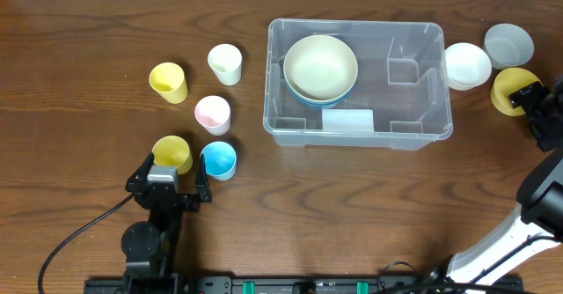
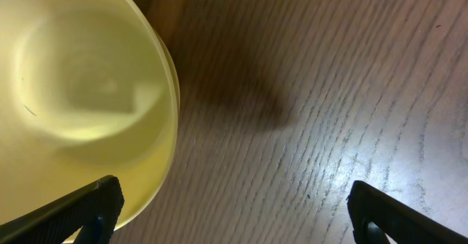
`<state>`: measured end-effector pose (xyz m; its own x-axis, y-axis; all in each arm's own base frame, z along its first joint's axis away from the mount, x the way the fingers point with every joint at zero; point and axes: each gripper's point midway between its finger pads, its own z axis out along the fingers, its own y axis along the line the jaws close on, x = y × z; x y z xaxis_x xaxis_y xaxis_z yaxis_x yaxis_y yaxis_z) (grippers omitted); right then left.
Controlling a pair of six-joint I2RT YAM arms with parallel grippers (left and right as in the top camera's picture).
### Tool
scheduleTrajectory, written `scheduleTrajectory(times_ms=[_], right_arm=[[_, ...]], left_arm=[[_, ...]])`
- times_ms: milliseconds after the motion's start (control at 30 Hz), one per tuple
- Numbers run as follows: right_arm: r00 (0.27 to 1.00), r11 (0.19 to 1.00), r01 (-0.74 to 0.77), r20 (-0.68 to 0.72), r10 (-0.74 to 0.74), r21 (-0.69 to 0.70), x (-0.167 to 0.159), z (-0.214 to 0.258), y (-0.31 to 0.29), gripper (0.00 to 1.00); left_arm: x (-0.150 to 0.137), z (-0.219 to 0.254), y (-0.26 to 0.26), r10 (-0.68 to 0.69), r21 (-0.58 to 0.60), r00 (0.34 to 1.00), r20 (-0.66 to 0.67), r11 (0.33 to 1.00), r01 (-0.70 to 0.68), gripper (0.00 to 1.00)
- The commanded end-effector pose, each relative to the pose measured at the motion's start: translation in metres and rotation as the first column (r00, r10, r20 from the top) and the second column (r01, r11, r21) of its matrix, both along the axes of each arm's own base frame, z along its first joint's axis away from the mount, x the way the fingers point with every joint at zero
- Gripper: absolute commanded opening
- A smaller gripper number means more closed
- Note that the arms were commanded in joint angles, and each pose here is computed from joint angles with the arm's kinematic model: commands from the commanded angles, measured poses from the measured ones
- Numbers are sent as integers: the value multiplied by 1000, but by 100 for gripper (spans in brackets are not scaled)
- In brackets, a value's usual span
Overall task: Pack container
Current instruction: 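Move the right gripper to the yellow bowl and grasp its rim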
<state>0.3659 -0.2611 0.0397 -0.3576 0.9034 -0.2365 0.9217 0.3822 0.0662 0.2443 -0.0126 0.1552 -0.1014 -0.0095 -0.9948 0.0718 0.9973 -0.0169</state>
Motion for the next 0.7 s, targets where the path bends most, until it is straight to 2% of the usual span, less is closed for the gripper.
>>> scheduleTrajectory(times_ms=[0,233,400,467,600,667], right_arm=[[1000,1000,-15,-18,15,7,-1,-8,1,99],[998,999,-12,-63,14,32,-7,-26,3,99],[997,999,3,-79,-1,32,-13,-28,-1,89],[996,999,21,-89,-18,32,-19,-28,-5,81],[992,997,69,-110,-64,40,-33,-29,-14,51],[989,994,94,-122,-87,48,-41,-29,-17,43]], left_arm=[[0,-16,-1,-7,12,999,-43,1000,7,98],[0,-16,-1,-7,12,999,-43,1000,7,98],[0,-16,-1,-7,12,999,-43,1000,7,98],[0,-16,-1,-7,12,999,-43,1000,7,98],[0,-16,-1,-7,12,999,-43,1000,7,98],[0,-16,-1,-7,12,999,-43,1000,7,98]])
